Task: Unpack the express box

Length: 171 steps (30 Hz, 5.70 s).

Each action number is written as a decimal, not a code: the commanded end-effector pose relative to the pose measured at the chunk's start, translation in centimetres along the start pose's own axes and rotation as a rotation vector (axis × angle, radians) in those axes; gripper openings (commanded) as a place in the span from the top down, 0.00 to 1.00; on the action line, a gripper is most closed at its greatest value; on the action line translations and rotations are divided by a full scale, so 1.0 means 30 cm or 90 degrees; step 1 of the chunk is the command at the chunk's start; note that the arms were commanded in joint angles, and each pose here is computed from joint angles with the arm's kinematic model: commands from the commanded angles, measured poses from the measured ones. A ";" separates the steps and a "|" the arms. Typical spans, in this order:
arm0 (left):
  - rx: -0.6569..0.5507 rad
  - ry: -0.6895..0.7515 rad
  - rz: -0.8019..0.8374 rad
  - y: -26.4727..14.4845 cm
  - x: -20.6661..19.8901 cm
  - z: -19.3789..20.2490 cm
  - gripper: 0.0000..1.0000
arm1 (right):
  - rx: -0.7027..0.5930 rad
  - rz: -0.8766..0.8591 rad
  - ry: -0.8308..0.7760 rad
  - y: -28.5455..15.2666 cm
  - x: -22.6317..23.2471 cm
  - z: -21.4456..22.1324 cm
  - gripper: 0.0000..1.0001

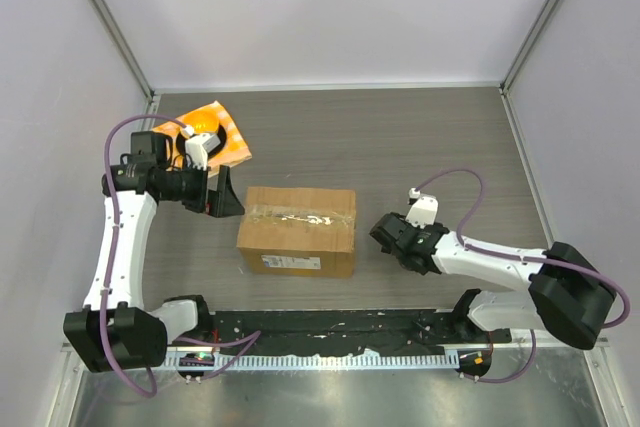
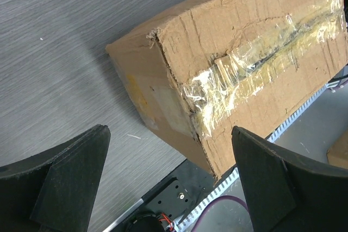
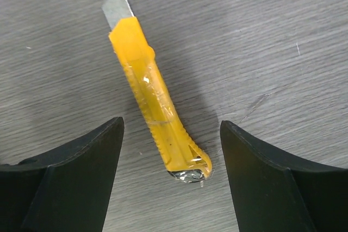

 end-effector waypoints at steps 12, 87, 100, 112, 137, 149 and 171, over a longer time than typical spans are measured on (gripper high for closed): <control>-0.011 0.056 0.071 -0.037 -0.066 -0.038 0.00 | -0.016 -0.016 0.052 0.046 0.037 0.035 0.62; -0.090 0.878 0.341 -0.014 -0.330 0.121 1.00 | 0.100 -0.935 -0.183 -0.868 0.599 -0.505 0.84; -0.093 0.475 0.422 -0.031 -0.451 0.056 1.00 | -0.348 -0.752 -0.228 -0.897 0.336 -0.676 0.06; -0.083 0.252 0.529 -0.078 -0.560 0.013 1.00 | -0.455 -0.854 -0.218 -0.911 0.347 -0.627 0.00; -0.080 0.264 0.517 -0.069 -0.534 0.087 1.00 | -0.501 -1.033 -0.196 -1.031 0.487 -0.704 0.23; -0.084 0.274 0.508 -0.075 -0.538 0.084 1.00 | -0.485 -1.031 -0.214 -1.036 0.492 -0.708 0.34; -0.096 0.279 0.510 -0.104 -0.559 0.071 0.99 | -0.425 -1.036 -0.270 -1.003 0.554 -0.643 0.96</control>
Point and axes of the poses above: each gripper's point midway between its finger pads, its own y axis out along the fingers, its own x axis along the line the jaws close on, z = x × y, the point moved 5 cm from there along -y, back along the fingers, and after that the axes turned 12 degrees about -y, right-handed, at the moved point
